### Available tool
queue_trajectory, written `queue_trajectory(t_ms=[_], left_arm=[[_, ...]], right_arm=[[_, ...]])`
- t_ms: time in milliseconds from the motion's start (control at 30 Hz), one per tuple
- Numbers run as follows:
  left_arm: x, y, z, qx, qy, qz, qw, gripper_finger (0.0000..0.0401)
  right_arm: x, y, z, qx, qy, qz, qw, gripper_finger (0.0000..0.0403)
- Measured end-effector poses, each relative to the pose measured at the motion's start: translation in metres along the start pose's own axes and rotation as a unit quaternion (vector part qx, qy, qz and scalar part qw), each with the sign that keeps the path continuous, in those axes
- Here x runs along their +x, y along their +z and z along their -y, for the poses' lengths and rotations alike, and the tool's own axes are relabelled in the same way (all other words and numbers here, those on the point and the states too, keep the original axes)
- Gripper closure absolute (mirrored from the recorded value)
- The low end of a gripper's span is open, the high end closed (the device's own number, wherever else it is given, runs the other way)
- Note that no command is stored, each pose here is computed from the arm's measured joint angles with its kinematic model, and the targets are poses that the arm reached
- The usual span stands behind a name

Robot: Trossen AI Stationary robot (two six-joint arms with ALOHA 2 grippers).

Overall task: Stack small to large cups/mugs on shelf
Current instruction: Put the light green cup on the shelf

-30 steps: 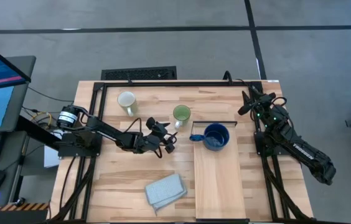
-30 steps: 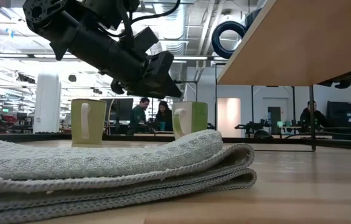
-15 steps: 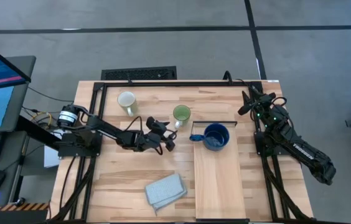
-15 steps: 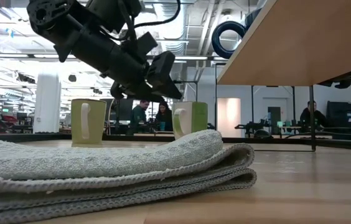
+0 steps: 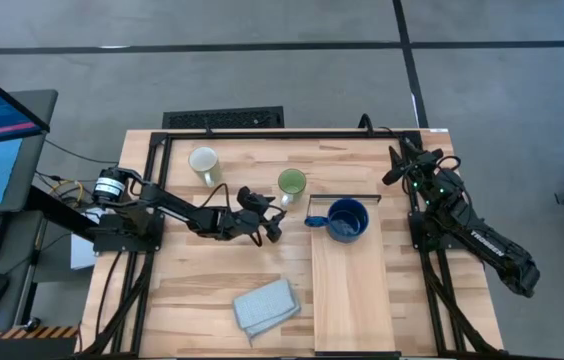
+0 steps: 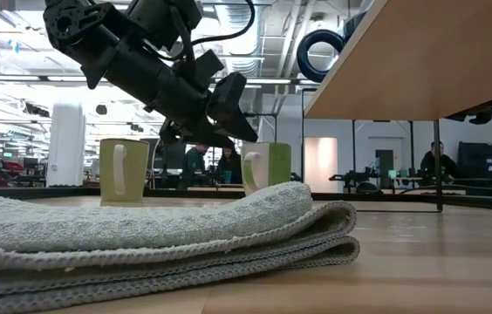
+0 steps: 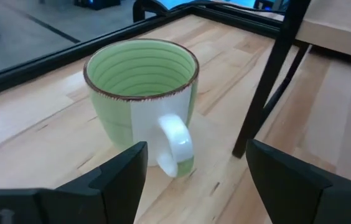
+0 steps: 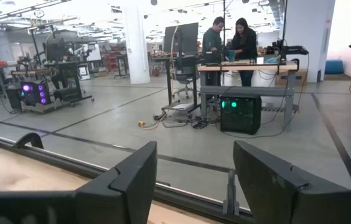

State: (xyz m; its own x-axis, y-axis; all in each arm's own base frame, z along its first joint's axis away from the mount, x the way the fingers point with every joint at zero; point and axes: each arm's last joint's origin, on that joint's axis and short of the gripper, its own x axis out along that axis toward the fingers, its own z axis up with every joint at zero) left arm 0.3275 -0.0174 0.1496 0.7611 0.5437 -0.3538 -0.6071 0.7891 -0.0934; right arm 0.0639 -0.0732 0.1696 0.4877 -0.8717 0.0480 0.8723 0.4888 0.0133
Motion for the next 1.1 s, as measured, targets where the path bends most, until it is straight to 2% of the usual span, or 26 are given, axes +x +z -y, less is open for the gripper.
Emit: queue_trajectory(t_ms=[133, 367, 633, 1100], left_arm=[[0.001, 0.001, -0.002, 0.011, 0.015, 0.005, 1.0, 0.0154], [0.004, 0.002, -0.004, 0.009, -0.016, -0.01, 1.0, 0.0168], [0.009, 0.0, -0.006, 0.015, -0.011, -0.004, 1.0, 0.0169], [0.043, -0.005, 0.011, 0.042, 0.024, 0.008, 0.999, 0.0169]], right_arm=[[0.0, 0.0, 0.0, 0.0, 0.0, 0.0, 1.0, 0.0168], [0.0, 0.0, 0.0, 0.0, 0.0, 0.0, 1.0, 0.0168], [0.0, 0.0, 0.0, 0.0, 0.0, 0.0, 1.0, 0.0168], [0.001, -0.001, 0.001, -0.006, -0.006, -0.007, 1.0, 0.0168]])
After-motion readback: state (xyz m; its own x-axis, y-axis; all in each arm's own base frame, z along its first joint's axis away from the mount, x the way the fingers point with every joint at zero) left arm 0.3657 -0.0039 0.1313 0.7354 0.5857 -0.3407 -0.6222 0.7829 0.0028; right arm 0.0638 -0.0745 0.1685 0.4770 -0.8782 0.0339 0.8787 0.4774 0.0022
